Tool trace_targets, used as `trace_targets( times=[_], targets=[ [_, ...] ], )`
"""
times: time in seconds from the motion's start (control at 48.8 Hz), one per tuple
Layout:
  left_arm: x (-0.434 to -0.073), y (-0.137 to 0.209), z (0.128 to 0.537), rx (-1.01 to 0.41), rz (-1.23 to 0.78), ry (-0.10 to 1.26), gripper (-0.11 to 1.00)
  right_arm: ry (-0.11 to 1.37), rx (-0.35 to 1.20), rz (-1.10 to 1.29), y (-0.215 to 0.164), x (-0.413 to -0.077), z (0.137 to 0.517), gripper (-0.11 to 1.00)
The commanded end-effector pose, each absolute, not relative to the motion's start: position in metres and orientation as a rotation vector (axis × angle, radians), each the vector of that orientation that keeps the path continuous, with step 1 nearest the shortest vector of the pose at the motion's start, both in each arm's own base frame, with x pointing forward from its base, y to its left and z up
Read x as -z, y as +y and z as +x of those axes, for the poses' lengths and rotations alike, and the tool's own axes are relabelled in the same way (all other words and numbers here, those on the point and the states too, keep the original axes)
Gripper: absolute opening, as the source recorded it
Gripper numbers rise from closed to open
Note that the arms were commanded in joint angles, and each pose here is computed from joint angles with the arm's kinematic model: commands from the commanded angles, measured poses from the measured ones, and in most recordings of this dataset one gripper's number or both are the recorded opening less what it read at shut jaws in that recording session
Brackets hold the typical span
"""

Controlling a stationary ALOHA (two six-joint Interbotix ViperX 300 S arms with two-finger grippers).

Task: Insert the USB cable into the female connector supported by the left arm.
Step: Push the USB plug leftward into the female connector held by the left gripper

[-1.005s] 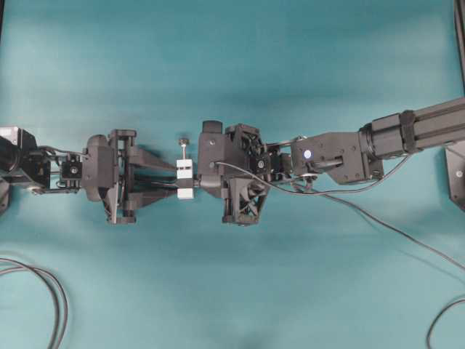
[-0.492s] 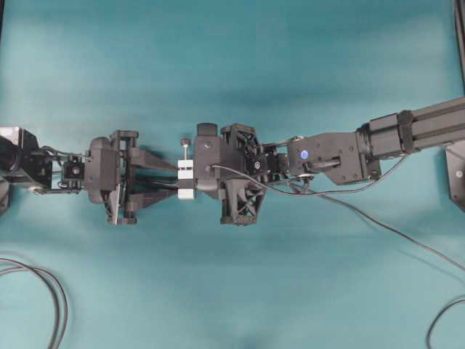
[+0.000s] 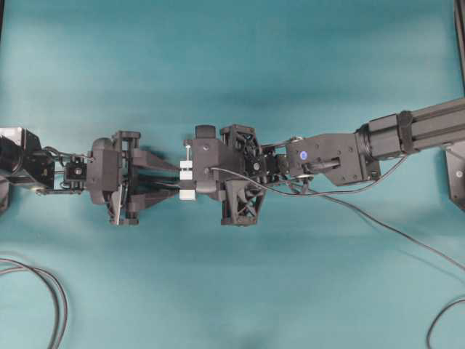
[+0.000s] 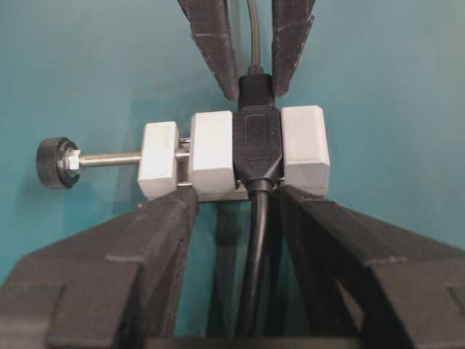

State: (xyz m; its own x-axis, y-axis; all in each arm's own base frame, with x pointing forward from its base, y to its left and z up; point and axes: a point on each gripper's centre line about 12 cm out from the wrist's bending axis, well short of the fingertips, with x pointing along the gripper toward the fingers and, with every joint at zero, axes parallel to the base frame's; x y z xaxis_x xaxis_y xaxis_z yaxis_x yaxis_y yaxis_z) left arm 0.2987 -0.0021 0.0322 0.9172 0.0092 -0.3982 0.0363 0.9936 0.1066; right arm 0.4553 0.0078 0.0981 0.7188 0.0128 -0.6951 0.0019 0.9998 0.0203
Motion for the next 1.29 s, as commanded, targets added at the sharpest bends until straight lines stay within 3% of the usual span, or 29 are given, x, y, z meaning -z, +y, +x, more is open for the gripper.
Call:
trace_targets(
  times=[0.0, 1.272],
  targets=[
    [-0.034, 0.003, 0.320, -0.002, 0.138, 0.376, 0.54, 0.691, -0.006, 0.019, 0.006, -0.122, 0.470, 0.20],
    [-0.041, 0.006, 0.350, -0.008, 0.152, 0.355, 0.54, 0.693, 0.000, 0.019, 0.004, -0.124, 0.475, 0.20]
  ],
)
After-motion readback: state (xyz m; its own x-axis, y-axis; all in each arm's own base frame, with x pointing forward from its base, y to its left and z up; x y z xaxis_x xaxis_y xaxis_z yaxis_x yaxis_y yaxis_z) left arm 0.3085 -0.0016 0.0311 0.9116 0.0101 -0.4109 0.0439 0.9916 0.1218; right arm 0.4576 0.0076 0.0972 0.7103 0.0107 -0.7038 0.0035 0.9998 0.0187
